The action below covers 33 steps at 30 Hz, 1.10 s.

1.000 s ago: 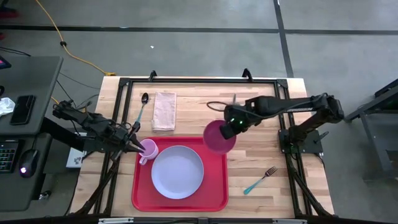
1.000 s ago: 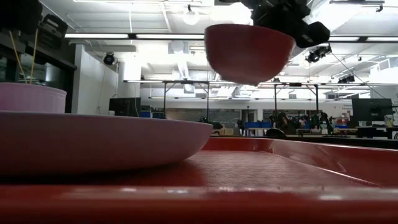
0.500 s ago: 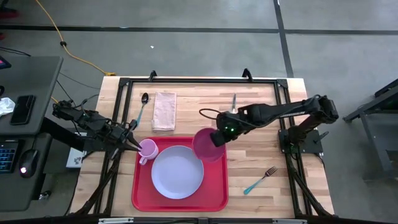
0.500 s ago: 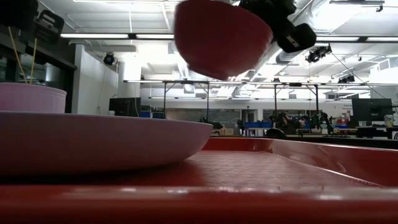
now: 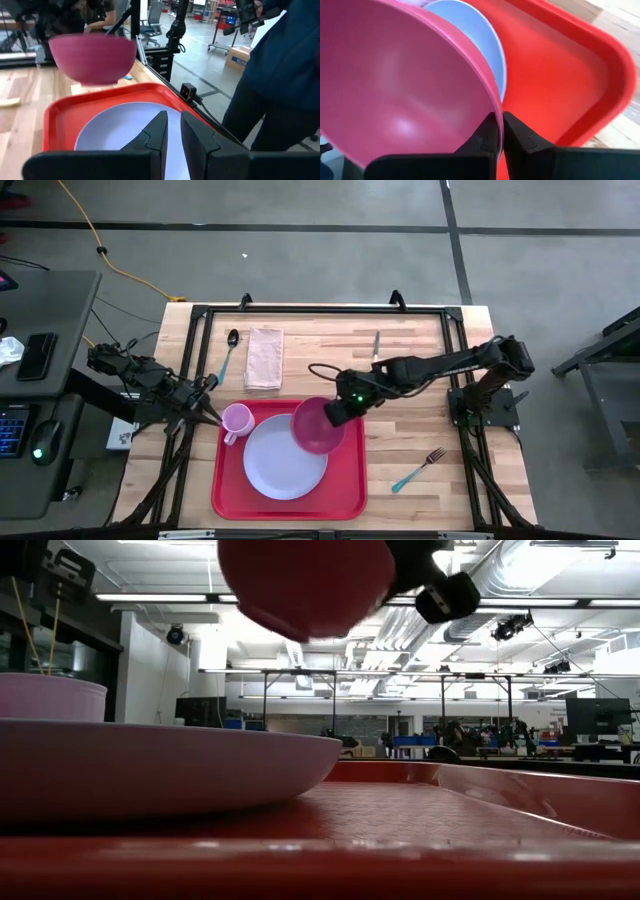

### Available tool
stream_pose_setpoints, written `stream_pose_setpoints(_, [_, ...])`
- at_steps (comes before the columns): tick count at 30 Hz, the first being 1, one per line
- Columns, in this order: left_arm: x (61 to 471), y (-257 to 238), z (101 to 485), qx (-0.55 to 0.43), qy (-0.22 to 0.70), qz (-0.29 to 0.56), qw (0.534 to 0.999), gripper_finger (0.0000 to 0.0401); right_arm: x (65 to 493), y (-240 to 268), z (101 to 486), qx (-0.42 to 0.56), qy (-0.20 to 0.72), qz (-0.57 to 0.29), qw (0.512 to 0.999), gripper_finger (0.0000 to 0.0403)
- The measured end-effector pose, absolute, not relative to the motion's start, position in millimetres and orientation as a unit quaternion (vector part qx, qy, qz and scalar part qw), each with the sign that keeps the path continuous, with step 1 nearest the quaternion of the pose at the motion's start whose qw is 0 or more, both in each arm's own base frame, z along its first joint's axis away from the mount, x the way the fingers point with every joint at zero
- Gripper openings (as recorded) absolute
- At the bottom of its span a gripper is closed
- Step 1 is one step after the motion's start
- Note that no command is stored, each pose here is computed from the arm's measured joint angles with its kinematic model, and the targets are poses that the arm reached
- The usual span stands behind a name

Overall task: Set up tray
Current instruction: Put the red bowl on the blue plate on the orange serving tray

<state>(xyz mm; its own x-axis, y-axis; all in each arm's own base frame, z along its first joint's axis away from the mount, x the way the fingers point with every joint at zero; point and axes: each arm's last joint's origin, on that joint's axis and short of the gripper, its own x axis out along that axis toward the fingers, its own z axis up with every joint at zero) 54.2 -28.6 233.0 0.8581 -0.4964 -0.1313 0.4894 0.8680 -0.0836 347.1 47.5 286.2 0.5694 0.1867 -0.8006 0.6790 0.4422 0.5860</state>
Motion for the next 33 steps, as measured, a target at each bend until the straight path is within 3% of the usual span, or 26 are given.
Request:
stream_pose_setpoints(20, [54,-29,234,-0.029,0.072,-0.265,0.961,0.0085,422,62,322,0.418,0.502,-0.131,0.746,0.0])
stream_pose_setpoints(33, [54,-29,233,-0.028,0.074,-0.265,0.961,0.0085,442,67,309,0.423,0.529,-0.121,0.725,0.0])
